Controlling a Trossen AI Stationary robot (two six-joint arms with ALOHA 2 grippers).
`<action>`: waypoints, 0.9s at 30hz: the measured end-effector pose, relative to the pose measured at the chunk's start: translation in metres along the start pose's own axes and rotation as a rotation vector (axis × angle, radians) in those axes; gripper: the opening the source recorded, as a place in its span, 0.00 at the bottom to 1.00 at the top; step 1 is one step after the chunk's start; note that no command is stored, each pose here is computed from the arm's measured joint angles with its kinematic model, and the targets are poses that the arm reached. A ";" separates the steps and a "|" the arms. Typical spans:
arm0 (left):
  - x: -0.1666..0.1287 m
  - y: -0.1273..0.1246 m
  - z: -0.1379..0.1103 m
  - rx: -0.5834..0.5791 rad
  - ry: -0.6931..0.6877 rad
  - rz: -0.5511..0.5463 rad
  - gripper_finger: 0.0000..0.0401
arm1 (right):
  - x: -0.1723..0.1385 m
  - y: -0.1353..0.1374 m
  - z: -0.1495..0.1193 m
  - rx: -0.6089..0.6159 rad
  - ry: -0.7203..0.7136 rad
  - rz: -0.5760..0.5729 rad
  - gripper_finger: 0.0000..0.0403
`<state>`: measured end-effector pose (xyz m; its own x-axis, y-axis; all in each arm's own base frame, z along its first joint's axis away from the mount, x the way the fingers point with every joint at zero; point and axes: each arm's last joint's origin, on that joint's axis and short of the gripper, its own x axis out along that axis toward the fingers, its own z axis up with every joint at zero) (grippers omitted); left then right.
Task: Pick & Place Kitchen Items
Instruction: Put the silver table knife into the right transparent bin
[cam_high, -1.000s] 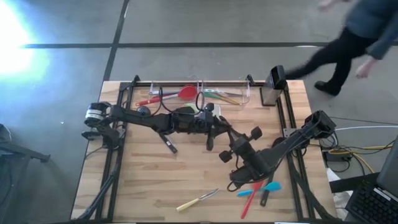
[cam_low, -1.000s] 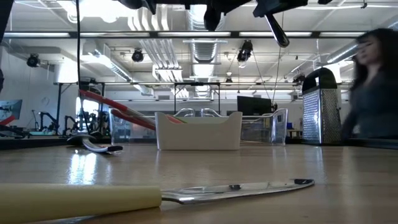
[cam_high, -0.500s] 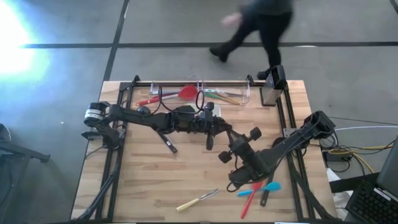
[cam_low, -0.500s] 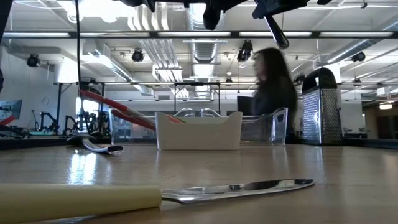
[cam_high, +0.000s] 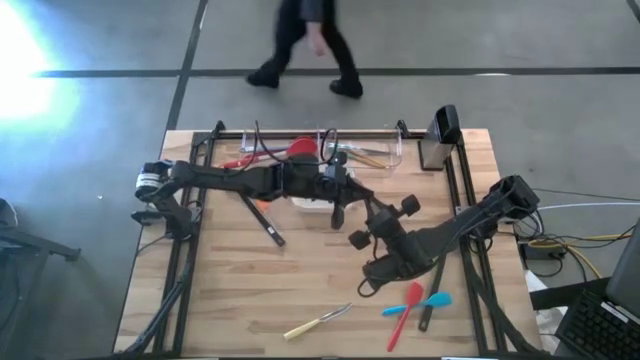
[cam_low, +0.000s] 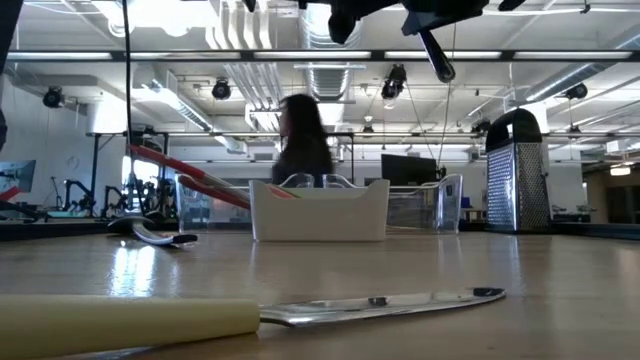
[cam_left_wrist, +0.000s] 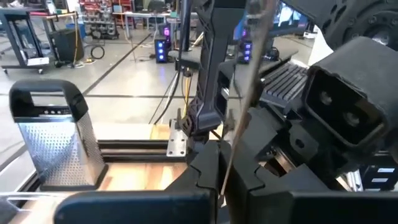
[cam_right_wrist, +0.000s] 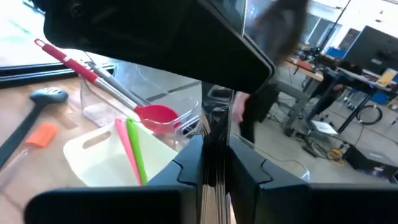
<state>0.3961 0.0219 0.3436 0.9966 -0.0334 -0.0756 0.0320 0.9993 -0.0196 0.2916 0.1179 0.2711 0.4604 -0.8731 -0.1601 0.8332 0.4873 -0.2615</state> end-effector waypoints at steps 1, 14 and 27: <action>0.000 0.000 0.000 0.006 0.002 0.001 0.02 | 0.001 -0.001 0.001 0.002 0.001 -0.002 0.15; -0.005 0.034 -0.024 0.009 0.208 0.095 0.02 | -0.008 -0.026 0.028 -0.063 0.083 0.073 0.57; -0.027 0.042 -0.018 0.124 0.622 0.054 0.02 | -0.045 -0.063 0.028 -0.153 0.186 0.313 0.60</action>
<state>0.3692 0.0643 0.3268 0.7676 0.0506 -0.6389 0.0290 0.9931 0.1135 0.2270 0.1263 0.3211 0.6104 -0.6712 -0.4206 0.5994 0.7385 -0.3088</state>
